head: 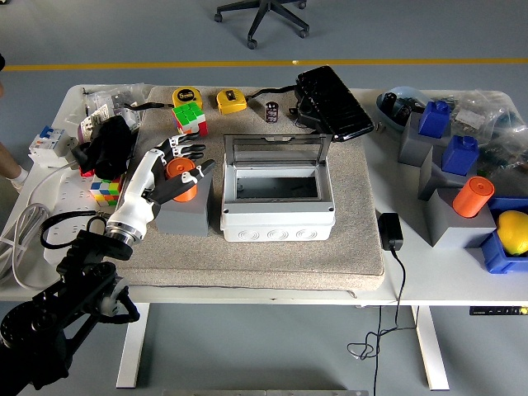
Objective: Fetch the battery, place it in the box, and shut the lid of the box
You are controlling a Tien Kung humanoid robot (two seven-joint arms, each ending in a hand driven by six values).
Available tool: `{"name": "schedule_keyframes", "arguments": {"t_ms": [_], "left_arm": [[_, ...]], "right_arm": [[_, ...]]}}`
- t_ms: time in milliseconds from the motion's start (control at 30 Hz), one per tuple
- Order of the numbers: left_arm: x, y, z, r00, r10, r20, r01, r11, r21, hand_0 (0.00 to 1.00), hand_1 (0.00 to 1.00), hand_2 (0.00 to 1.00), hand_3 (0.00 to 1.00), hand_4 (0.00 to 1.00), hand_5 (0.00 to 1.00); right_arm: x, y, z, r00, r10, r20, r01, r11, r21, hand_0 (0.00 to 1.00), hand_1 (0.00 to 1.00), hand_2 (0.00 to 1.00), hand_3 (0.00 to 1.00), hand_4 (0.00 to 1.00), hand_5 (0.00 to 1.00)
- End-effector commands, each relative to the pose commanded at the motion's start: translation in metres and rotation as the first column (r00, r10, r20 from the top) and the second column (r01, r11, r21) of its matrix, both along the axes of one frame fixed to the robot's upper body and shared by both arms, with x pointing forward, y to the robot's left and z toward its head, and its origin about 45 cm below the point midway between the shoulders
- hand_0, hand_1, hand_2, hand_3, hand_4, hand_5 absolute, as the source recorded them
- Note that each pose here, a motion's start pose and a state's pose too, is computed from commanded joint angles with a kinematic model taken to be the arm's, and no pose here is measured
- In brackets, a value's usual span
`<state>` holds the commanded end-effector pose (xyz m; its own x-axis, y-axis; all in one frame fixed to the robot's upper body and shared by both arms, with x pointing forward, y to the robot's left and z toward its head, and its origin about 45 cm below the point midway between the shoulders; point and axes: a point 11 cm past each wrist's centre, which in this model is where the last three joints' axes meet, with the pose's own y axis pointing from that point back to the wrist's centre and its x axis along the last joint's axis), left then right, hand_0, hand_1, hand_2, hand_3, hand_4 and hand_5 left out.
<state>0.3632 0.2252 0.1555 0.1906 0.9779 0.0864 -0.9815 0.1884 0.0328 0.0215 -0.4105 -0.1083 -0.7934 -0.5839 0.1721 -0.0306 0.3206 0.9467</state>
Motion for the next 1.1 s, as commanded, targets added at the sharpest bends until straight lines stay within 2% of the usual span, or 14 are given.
{"name": "schedule_keyframes", "arguments": {"t_ms": [133, 167, 333, 367, 533, 567, 733, 767, 933, 967, 1100], "left_arm": [[0.0009, 0.001, -0.001, 1.000, 0.007, 0.004, -0.007, 1.000, 0.010, 0.732, 0.688, 0.714, 0.744, 0.998, 0.219], [0.0014, 0.002, -0.002, 1.000, 0.012, 0.003, -0.012, 1.000, 0.014, 0.722, 0.669, 0.661, 0.672, 0.998, 0.111], [0.0026, 0.003, -0.003, 1.000, 0.022, 0.007, -0.022, 0.999, 0.030, 0.722, 0.669, 0.661, 0.672, 0.998, 0.111], [0.0028, 0.003, -0.004, 1.000, 0.023, 0.007, -0.023, 0.999, 0.034, 0.677, 0.579, 0.570, 0.563, 0.957, 0.002], [0.0029, 0.005, -0.006, 0.999, 0.035, 0.007, -0.035, 0.998, 0.045, 0.677, 0.579, 0.570, 0.563, 0.957, 0.002], [0.0031, 0.005, -0.008, 0.999, 0.038, 0.005, -0.038, 0.998, 0.046, 0.609, 0.509, 0.503, 0.514, 0.894, 0.002], [0.0034, 0.007, -0.010, 0.999, 0.047, -0.002, -0.047, 0.998, 0.037, 0.609, 0.509, 0.503, 0.514, 0.894, 0.002], [0.0038, 0.007, -0.011, 0.999, 0.050, -0.003, -0.049, 0.998, 0.031, 0.553, 0.460, 0.457, 0.485, 0.859, 0.002], [0.0046, 0.006, -0.012, 0.998, 0.055, -0.012, -0.055, 0.998, 0.010, 0.553, 0.460, 0.457, 0.485, 0.859, 0.002], [0.0048, 0.006, -0.013, 0.998, 0.057, -0.015, -0.056, 0.998, 0.006, 0.477, 0.419, 0.413, 0.448, 0.824, 0.002], [0.0054, 0.008, -0.015, 0.997, 0.066, -0.026, -0.066, 0.998, -0.008, 0.477, 0.419, 0.413, 0.448, 0.824, 0.002]], "right_arm": [[0.001, 0.000, 0.000, 1.000, 0.001, 0.001, -0.001, 1.000, -0.002, 0.608, 0.634, 0.636, 0.571, 0.979, 0.566], [0.001, 0.000, 0.000, 1.000, 0.002, 0.001, -0.002, 1.000, -0.003, 0.608, 0.634, 0.637, 0.572, 0.981, 0.567], [0.001, -0.001, 0.000, 1.000, 0.002, 0.001, -0.002, 1.000, -0.008, 0.608, 0.634, 0.637, 0.572, 0.981, 0.567], [0.001, -0.001, 0.000, 1.000, 0.001, 0.001, -0.001, 1.000, -0.008, 0.608, 0.634, 0.636, 0.571, 0.980, 0.567], [0.001, -0.001, 0.001, 1.000, 0.000, 0.002, 0.000, 1.000, -0.012, 0.608, 0.634, 0.636, 0.571, 0.980, 0.567], [0.001, -0.001, 0.001, 1.000, 0.000, 0.002, 0.000, 1.000, -0.013, 0.607, 0.634, 0.636, 0.572, 0.981, 0.566], [0.001, -0.001, 0.001, 1.000, 0.000, 0.002, 0.000, 1.000, -0.017, 0.607, 0.634, 0.636, 0.572, 0.981, 0.566], [0.001, -0.002, 0.001, 1.000, 0.000, 0.002, 0.000, 1.000, -0.018, 0.607, 0.633, 0.636, 0.571, 0.981, 0.567], [0.001, -0.002, 0.001, 1.000, 0.001, 0.002, -0.001, 1.000, -0.022, 0.607, 0.633, 0.636, 0.571, 0.981, 0.567], [0.001, -0.002, 0.001, 1.000, 0.002, 0.002, -0.002, 1.000, -0.022, 0.607, 0.632, 0.636, 0.570, 0.981, 0.567], [0.002, -0.002, 0.001, 1.000, 0.006, 0.002, -0.006, 1.000, -0.024, 0.607, 0.632, 0.636, 0.570, 0.981, 0.567]]}}
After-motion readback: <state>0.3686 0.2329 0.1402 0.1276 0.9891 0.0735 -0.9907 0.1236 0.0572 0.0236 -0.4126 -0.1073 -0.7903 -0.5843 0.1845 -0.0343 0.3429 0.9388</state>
